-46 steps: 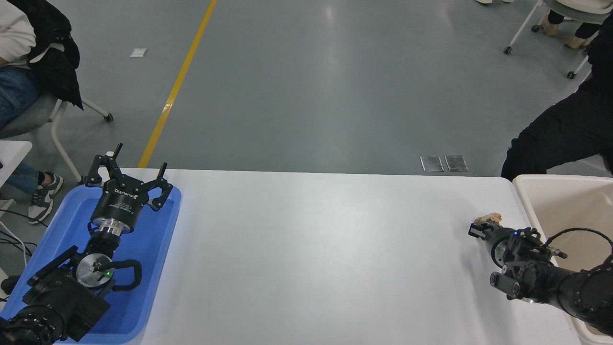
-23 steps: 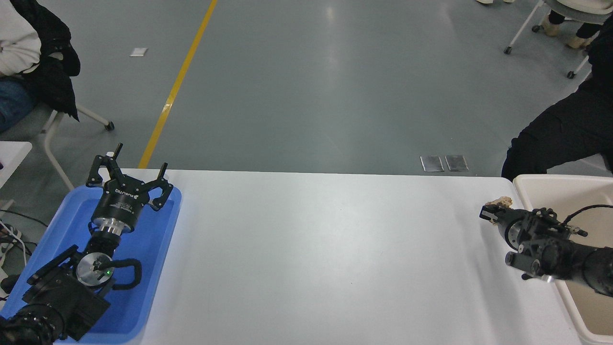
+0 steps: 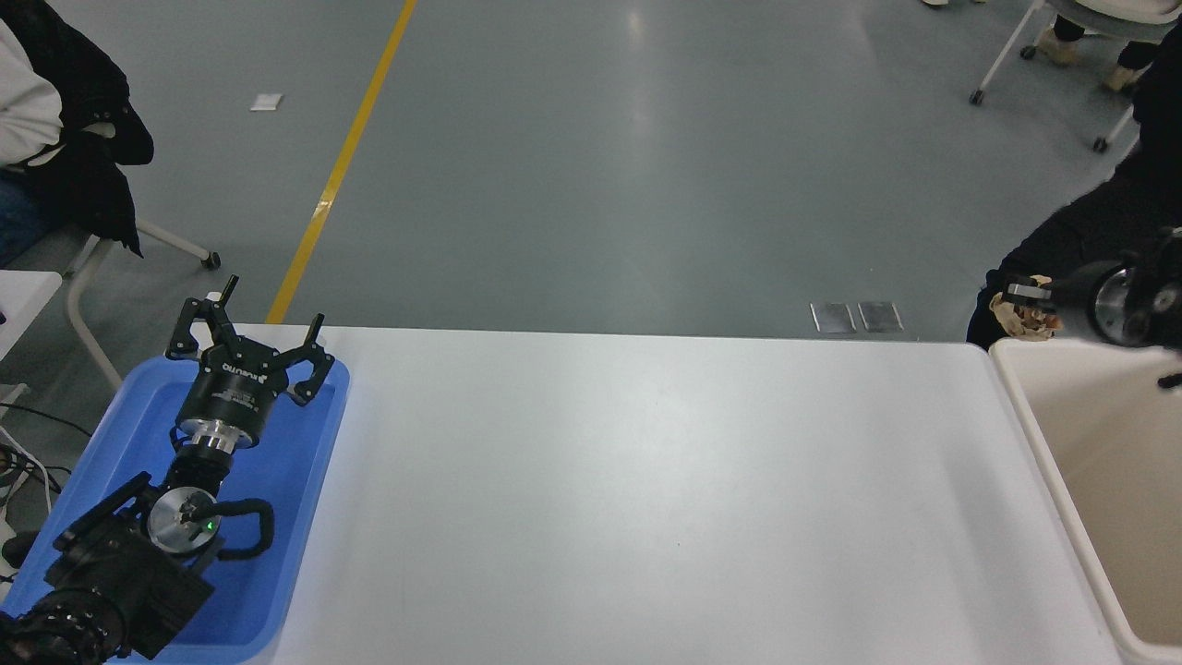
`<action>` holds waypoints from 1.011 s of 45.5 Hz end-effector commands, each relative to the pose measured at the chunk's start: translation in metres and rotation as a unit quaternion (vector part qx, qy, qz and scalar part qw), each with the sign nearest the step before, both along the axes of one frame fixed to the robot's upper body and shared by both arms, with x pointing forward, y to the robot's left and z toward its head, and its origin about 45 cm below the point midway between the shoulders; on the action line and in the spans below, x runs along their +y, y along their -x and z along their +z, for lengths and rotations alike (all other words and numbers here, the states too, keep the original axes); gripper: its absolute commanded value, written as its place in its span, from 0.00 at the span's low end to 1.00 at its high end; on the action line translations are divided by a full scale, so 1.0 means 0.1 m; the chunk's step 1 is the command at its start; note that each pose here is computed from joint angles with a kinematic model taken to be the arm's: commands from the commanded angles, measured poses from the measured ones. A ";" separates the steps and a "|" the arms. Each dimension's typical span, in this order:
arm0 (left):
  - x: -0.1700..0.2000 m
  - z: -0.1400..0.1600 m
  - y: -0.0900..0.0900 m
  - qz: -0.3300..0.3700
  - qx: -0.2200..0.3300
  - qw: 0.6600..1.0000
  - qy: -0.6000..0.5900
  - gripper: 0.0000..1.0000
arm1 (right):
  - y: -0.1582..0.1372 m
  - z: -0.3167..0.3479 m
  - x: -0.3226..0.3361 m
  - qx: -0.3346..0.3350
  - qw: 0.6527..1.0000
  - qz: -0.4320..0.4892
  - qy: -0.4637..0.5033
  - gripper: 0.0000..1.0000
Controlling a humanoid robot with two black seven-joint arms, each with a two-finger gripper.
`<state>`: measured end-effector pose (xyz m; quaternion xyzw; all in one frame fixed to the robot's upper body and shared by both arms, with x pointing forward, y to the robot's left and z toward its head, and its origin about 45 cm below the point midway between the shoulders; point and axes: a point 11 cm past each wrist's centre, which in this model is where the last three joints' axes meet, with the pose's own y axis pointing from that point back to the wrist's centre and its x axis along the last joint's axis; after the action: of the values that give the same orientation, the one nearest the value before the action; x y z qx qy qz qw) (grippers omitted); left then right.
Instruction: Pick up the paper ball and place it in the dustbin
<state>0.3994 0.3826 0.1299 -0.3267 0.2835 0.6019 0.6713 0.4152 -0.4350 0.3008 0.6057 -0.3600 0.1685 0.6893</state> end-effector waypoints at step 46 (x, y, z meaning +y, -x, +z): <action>0.01 0.00 0.00 0.001 -0.001 1.000 0.000 1.00 | 0.03 0.34 -0.51 -0.009 0.998 -0.052 0.033 0.00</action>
<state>0.3993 0.3832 0.1300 -0.3265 0.2829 0.6024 0.6711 0.4141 -0.4502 0.3596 0.6016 -0.3609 0.1551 0.6955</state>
